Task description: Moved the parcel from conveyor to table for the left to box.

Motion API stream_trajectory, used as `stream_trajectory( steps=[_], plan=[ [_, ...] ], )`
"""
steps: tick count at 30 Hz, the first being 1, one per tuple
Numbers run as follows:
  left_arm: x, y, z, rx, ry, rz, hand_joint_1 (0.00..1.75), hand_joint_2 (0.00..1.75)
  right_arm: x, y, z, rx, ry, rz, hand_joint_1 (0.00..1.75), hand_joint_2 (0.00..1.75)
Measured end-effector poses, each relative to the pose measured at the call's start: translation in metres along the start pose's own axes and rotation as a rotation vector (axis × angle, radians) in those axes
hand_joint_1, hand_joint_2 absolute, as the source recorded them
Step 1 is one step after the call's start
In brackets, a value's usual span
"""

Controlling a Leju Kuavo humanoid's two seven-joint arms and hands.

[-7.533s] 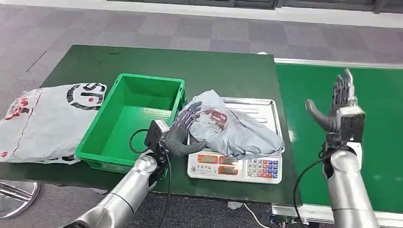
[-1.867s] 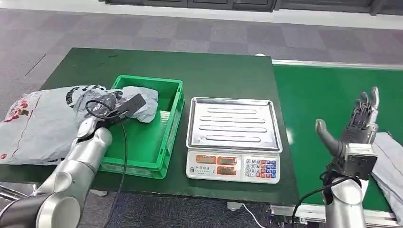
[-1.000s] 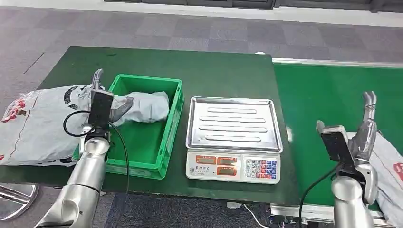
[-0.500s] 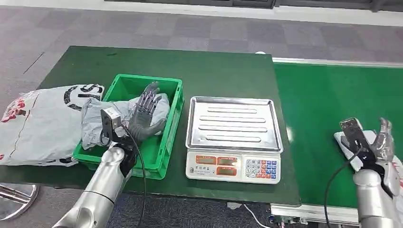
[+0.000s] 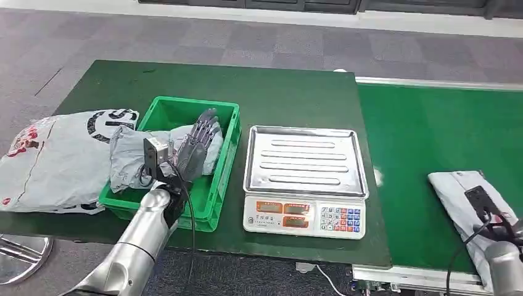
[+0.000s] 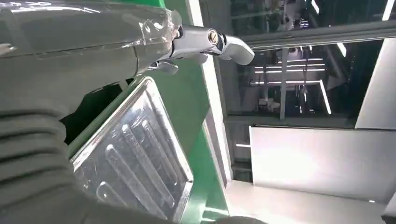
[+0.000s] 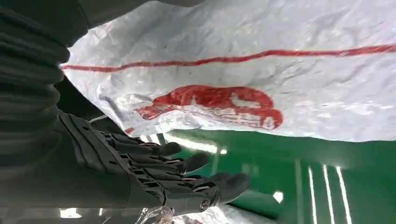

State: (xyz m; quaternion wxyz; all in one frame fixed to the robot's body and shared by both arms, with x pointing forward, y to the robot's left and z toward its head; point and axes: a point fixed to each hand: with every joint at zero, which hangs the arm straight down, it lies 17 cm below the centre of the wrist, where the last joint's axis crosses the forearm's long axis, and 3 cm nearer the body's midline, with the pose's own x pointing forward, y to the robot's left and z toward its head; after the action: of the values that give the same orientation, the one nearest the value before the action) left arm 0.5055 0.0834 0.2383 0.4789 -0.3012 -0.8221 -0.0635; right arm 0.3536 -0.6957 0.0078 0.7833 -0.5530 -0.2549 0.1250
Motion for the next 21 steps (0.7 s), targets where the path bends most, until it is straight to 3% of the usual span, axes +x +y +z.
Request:
stream_trajectory(
  steps=[9, 15, 16, 17, 21],
  plan=[
    [-0.020, 0.020, 0.002, 0.096, 0.055, 0.022, 0.00, 1.75, -0.052, 0.031, 0.004, 0.150, 0.156, 0.134, 0.00, 1.75],
    [-0.024, 0.024, 0.002, 0.098, 0.076, 0.067, 0.00, 1.75, -0.060, 0.043, 0.007, 0.230, 0.211, 0.198, 0.03, 1.75],
    [-0.025, 0.028, 0.002, 0.113, 0.077, 0.062, 0.00, 1.75, -0.062, 0.045, 0.008, 0.244, 0.219, 0.214, 0.77, 1.75],
    [-0.026, 0.031, 0.002, 0.126, 0.081, 0.055, 0.00, 1.75, -0.064, 0.046, 0.008, 0.257, 0.225, 0.223, 1.75, 1.75],
    [-0.030, 0.044, 0.002, 0.185, 0.099, 0.032, 0.00, 1.75, -0.062, 0.057, 0.012, 0.318, 0.208, 0.261, 1.75, 1.75]
  ],
)
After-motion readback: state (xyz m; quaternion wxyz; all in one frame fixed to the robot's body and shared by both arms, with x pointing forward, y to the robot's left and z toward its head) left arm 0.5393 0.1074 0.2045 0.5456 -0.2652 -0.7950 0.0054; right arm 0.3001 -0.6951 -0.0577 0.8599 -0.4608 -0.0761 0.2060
